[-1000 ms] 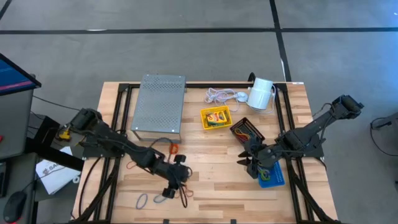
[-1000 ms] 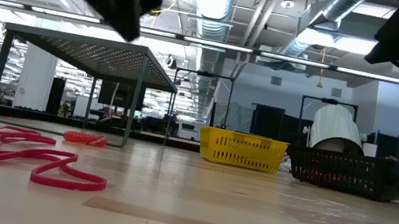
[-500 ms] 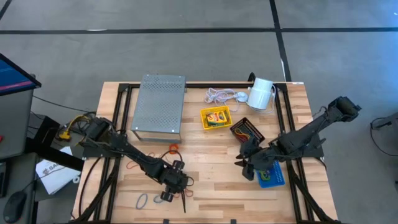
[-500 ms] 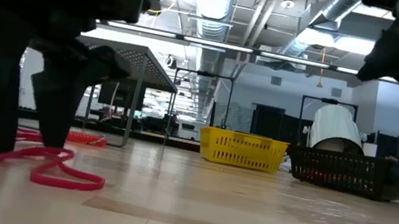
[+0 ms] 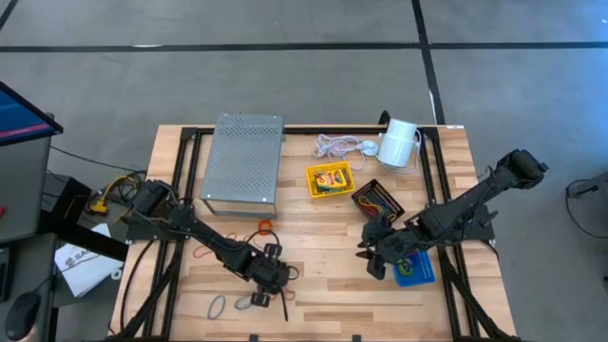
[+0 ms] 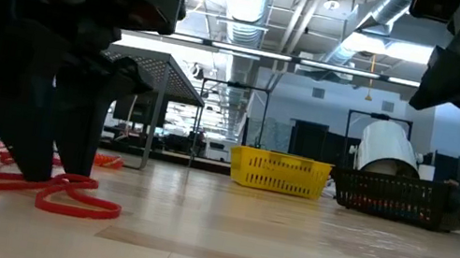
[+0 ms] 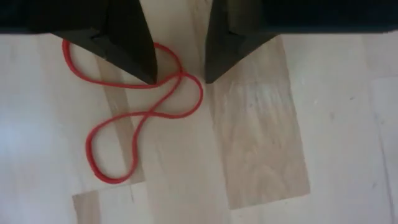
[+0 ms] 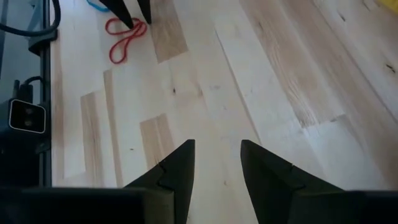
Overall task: Pick & Place Office Desk Supplies
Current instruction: Put the red rubber band into the black bin
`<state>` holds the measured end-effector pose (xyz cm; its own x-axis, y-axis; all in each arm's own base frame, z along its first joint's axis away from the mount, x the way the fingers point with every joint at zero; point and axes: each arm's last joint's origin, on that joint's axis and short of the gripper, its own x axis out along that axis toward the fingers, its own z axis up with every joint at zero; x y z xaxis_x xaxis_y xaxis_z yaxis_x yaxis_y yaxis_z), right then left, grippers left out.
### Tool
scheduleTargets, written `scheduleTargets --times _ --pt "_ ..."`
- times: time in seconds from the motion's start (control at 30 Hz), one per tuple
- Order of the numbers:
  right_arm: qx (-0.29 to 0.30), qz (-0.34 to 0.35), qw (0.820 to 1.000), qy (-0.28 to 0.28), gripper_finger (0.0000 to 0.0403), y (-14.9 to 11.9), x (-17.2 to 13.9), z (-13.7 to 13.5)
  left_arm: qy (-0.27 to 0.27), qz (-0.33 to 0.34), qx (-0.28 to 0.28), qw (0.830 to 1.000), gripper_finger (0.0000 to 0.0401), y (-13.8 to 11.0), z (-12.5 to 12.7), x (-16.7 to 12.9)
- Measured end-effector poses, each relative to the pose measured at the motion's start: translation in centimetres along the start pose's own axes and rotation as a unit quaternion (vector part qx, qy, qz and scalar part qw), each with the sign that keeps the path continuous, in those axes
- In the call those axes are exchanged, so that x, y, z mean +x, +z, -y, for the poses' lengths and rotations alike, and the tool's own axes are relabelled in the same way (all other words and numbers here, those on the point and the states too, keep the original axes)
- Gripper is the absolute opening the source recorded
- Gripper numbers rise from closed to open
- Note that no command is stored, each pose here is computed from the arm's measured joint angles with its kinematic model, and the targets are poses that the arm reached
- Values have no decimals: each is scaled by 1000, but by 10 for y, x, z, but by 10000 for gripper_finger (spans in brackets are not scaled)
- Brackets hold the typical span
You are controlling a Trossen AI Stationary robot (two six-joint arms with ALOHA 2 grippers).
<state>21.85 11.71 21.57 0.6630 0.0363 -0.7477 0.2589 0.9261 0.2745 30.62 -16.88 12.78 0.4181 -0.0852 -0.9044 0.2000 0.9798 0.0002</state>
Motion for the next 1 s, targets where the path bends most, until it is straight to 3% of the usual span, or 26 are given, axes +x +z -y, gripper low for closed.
scheduleTargets --times 0.27,0.6,0.73,1.0 --pt "-4 10 1000 10 128 2 -1 -2 3 4 -35 999 10 0 0 1" --pt "-3 12 1000 12 127 2 -1 -2 0 19 -41 999 1 3 5 -9" --pt "2 18 1000 14 127 5 0 -2 -11 53 -40 998 1 11 8 -29" --pt "-10 31 999 26 128 14 2 1 33 141 -58 988 0 20 2 -82"
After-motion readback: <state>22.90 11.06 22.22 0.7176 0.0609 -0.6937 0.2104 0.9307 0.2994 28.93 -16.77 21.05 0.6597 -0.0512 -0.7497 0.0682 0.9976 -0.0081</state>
